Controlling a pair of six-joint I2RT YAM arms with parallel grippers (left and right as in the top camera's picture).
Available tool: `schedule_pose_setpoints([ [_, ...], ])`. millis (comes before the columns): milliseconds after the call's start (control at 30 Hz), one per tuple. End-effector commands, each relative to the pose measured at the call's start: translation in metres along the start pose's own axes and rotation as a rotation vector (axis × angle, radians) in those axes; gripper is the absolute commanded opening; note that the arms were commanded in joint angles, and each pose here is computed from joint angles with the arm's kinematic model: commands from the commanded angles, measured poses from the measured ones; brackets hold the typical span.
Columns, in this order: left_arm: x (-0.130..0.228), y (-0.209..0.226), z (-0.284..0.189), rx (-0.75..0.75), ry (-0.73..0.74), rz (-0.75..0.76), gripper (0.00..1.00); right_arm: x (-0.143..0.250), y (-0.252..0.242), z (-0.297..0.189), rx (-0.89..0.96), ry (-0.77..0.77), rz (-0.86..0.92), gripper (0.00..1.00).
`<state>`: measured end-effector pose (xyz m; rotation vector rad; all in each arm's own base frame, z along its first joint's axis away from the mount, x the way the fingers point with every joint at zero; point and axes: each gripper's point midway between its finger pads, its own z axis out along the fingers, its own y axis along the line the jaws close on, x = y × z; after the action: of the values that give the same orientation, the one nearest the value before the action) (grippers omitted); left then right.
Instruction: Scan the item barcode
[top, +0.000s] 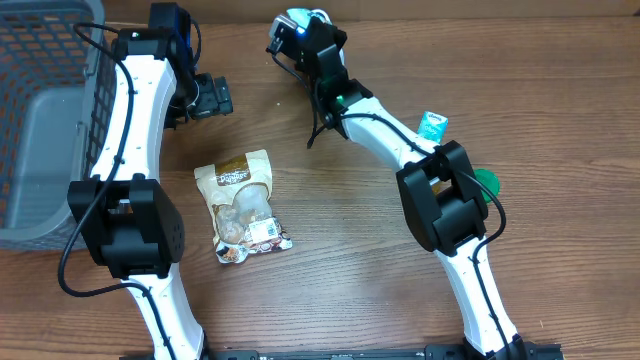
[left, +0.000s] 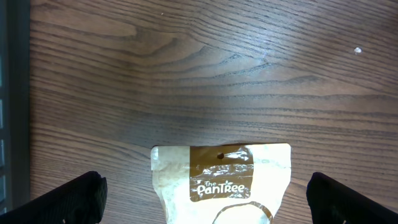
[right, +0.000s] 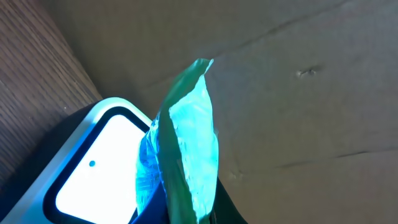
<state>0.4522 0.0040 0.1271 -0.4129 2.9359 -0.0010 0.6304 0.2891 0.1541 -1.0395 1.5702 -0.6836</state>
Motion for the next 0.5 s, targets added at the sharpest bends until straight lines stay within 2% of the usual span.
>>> schedule_pose_setpoints([
  [0, -0.006, 0.0, -0.012, 0.0, -0.036, 0.018, 1.0, -0.017, 0.006, -0.005, -0.023, -0.039, -0.007, 0.04],
  [467, -0.006, 0.0, -0.012, 0.0, -0.036, 0.018, 1.0, -0.003, 0.039, -0.01, -0.147, 0.027, -0.003, 0.04],
])
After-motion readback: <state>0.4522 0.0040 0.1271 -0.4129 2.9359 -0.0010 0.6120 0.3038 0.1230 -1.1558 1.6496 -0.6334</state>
